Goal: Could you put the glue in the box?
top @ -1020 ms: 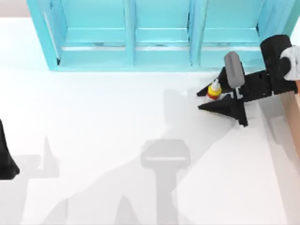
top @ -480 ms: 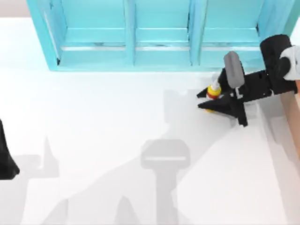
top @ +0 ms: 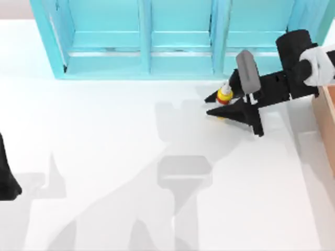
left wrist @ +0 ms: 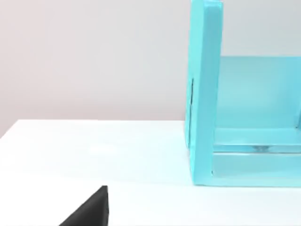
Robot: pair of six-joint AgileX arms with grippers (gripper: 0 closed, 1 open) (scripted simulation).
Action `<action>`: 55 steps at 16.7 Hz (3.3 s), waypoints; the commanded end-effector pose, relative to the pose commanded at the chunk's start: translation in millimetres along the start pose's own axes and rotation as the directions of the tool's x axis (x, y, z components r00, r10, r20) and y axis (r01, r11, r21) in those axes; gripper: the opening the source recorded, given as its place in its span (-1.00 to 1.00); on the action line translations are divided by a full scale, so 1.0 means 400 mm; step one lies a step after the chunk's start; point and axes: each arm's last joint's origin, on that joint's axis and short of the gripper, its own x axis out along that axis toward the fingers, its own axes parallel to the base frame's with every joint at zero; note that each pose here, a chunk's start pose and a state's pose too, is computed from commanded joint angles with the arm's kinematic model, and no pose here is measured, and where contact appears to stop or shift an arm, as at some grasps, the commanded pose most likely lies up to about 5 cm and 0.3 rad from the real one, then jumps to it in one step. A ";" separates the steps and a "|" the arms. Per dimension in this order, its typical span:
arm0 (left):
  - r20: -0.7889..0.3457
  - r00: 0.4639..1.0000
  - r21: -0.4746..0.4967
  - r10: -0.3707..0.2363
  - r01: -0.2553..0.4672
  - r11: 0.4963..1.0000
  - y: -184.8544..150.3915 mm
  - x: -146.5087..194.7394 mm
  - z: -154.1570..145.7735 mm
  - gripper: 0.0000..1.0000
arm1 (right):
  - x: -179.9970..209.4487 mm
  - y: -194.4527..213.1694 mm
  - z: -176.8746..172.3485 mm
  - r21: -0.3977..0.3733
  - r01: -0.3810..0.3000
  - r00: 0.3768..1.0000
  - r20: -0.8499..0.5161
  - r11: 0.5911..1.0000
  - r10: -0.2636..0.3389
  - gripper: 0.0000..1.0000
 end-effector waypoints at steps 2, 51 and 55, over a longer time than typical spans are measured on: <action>0.000 1.000 0.000 0.000 0.000 1.000 0.000 0.000 0.000 1.00 | 0.027 -0.009 0.067 -0.070 -0.018 0.999 0.027 0.997 0.020 -1.00; 0.000 1.000 0.000 0.000 0.000 1.000 0.000 0.000 0.000 1.00 | -0.825 0.641 -0.052 0.321 0.691 0.715 -0.166 0.648 -0.680 -1.00; 0.000 1.000 0.000 0.000 0.000 1.000 0.000 0.000 0.000 1.00 | -0.796 0.618 -0.073 0.320 0.693 0.713 -0.174 0.646 -0.679 -1.00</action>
